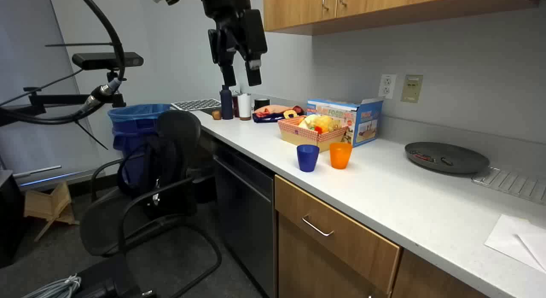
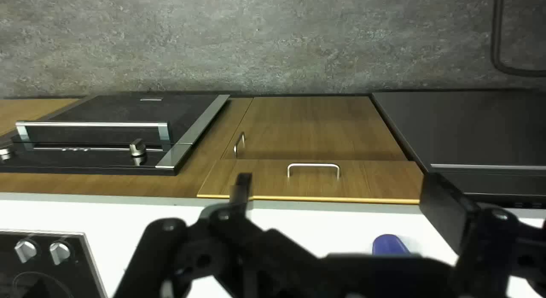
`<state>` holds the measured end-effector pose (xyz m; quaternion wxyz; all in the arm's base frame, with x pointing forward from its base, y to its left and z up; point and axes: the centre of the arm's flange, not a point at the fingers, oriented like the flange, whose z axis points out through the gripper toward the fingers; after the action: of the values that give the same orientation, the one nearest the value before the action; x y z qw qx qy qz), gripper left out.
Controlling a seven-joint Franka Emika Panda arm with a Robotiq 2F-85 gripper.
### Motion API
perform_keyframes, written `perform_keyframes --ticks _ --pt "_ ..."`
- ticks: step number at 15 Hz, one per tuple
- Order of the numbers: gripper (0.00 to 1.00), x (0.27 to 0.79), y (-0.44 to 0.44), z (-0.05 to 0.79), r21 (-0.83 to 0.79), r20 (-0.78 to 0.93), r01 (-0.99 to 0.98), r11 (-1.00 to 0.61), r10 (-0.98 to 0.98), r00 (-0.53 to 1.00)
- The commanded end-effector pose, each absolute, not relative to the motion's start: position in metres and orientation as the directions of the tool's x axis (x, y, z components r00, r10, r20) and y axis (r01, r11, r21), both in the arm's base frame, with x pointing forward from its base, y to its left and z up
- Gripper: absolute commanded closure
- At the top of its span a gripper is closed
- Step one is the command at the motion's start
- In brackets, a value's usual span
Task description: Open the drawer, then put the blue cup in the drawer
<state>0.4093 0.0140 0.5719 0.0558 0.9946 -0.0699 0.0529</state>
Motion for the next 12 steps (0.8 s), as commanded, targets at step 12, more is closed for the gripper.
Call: perform_keyframes --ticks 12 --pt "0.0 0.4161 0.018 0.5672 0.102 0.111 -0.119 -0.988 -0.108 0.988"
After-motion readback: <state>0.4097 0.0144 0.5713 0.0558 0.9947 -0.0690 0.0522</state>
